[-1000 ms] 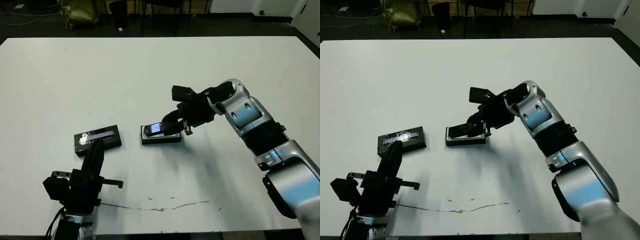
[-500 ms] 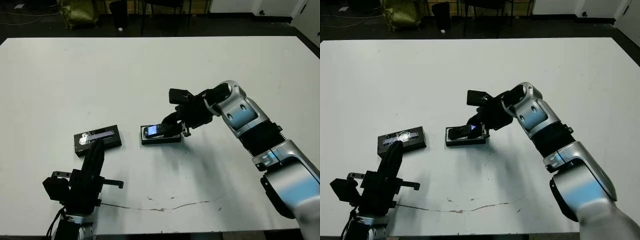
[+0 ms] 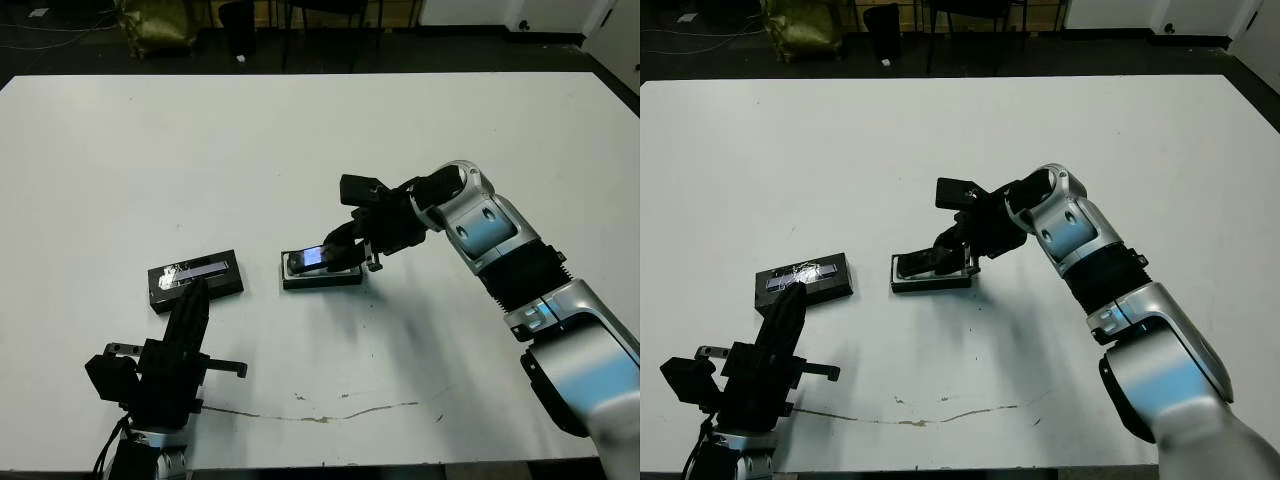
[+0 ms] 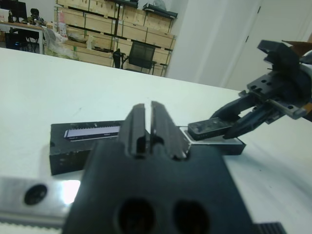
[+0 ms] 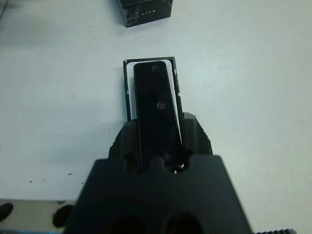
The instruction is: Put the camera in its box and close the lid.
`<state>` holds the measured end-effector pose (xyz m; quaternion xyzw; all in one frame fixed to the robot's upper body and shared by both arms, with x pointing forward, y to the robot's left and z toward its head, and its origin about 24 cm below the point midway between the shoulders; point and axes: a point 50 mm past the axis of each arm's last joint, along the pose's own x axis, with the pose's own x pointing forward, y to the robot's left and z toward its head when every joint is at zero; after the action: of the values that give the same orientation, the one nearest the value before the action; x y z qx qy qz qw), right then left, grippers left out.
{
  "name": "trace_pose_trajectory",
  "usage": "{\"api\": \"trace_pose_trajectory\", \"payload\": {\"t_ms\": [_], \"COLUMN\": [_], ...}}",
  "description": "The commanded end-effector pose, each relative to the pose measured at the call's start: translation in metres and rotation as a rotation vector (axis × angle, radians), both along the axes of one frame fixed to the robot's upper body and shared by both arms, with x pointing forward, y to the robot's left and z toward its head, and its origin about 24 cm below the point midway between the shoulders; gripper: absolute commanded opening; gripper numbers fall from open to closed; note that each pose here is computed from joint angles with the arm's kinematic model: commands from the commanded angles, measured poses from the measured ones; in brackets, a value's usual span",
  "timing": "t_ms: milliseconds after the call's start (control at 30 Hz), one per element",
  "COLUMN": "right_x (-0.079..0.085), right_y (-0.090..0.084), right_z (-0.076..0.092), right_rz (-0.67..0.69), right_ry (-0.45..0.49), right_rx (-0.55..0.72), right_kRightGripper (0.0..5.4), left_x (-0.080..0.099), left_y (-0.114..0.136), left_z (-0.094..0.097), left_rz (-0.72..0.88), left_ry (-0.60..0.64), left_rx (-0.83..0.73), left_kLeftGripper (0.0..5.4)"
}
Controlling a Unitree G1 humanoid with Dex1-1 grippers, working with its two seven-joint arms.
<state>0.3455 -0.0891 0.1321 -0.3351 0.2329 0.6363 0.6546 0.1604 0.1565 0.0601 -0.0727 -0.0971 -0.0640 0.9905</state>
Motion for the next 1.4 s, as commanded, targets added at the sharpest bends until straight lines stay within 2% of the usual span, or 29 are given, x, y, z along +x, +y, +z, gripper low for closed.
{"api": "trace_pose_trajectory", "payload": {"t_ms": [33, 367, 533, 700, 833, 1200, 1400], "right_x": [0.000, -0.001, -0.002, -0.003, -0.003, -0.007, -0.010], "right_y": [0.001, 0.000, 0.001, 0.004, 0.008, 0.014, 0.017], "right_z": [0.000, 0.000, -0.001, 0.000, -0.003, -0.008, -0.009], "right_rz": [0.003, 0.001, 0.017, 0.022, 0.018, 0.029, 0.060], "right_ry": [-0.017, 0.002, -0.019, -0.043, -0.011, 0.002, -0.030], "right_rx": [-0.041, -0.043, -0.079, -0.105, -0.108, -0.113, -0.102], "right_kRightGripper": [0.62, 0.62, 0.62, 0.62, 0.62, 0.62, 0.61], "left_x": [-0.010, -0.010, -0.011, -0.011, -0.011, -0.013, -0.013], "left_y": [0.007, 0.006, 0.006, 0.006, 0.006, 0.005, 0.004], "left_z": [-0.012, -0.012, -0.012, -0.012, -0.013, -0.014, -0.015], "left_rz": [-0.003, -0.002, -0.005, -0.004, -0.005, -0.004, -0.006], "left_ry": [0.087, 0.087, 0.083, 0.078, 0.088, 0.095, 0.090], "left_rx": [0.024, 0.037, 0.033, 0.038, 0.026, 0.014, 0.016], "left_kLeftGripper": [0.00, 0.00, 0.00, 0.00, 0.00, 0.00, 0.00]}}
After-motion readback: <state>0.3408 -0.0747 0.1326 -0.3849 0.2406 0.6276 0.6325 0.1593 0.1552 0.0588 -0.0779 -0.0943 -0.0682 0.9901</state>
